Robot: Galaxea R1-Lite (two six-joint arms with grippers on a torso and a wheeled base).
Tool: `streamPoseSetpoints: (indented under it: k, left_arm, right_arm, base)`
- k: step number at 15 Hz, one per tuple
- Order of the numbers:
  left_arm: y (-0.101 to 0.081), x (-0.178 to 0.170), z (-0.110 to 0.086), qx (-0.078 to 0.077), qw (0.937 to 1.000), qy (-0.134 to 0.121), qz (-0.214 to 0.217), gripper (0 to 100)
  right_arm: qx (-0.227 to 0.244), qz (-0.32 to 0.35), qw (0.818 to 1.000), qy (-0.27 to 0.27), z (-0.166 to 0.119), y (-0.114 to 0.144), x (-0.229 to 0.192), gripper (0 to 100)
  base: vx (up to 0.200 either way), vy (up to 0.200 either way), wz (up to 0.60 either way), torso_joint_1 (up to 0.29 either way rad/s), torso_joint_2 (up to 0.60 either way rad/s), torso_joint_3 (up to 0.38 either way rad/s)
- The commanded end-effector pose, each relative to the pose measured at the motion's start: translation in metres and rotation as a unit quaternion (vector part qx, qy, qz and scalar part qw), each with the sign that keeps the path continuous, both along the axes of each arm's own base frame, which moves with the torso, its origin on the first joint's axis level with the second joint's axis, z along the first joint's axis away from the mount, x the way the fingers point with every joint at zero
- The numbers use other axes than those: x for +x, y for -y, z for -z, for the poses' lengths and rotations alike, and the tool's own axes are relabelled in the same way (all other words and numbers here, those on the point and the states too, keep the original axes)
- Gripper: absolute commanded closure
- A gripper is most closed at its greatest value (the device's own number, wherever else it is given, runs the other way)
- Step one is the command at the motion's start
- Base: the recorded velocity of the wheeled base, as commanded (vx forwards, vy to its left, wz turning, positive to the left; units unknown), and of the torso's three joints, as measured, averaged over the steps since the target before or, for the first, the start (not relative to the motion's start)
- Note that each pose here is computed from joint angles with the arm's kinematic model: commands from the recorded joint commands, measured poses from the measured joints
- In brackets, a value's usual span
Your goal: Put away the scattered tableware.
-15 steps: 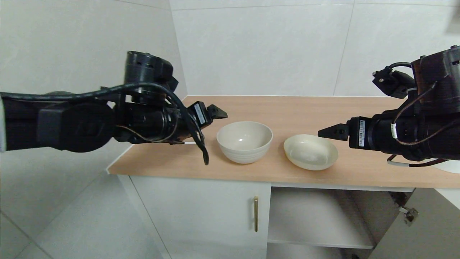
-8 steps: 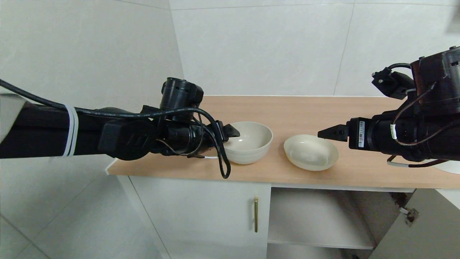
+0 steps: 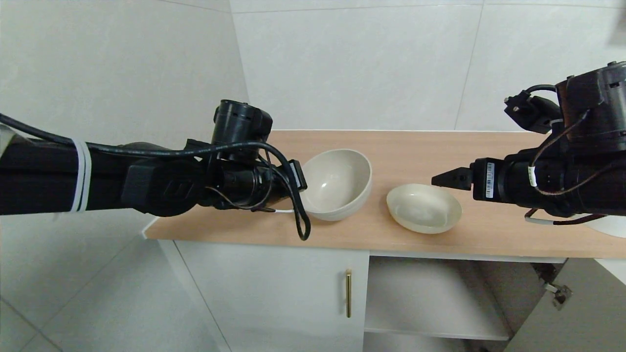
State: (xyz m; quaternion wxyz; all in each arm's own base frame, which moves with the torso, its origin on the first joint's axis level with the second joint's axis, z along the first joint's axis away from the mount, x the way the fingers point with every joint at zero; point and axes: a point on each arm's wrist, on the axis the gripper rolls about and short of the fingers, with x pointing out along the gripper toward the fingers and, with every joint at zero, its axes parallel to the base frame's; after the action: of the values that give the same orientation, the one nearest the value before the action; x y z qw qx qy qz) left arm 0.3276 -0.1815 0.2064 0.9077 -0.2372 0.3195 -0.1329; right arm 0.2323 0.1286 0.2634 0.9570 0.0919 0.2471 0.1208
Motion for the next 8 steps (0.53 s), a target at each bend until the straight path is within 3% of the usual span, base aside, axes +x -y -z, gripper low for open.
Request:
streamPoseSetpoints:
  k: [1,5,8]
  left_arm:
    - [-0.004,-0.007,-0.009,-0.006,0.9999,0.009,0.001,100]
    - [-0.012,-0.024,-0.020,-0.011,0.9997,0.016,0.016,100]
    - [-0.020,-0.043,-0.027,-0.031,0.9961,0.013,0.082,100]
  right_arm:
    - [-0.004,0.016,1.000,-0.008,0.005,0.002,0.013,0]
    - [-0.045,0.075,0.995,-0.041,0.031,-0.006,0.045,0]
    - [-0.066,0.110,0.990,-0.052,0.046,-0.011,0.058,0]
  base:
    - [0.000,0.000,0.00,0.000,0.00,0.000]
    - [0.000,0.000,0.00,0.000,0.00,0.000]
    - [0.000,0.000,0.00,0.000,0.00,0.000]
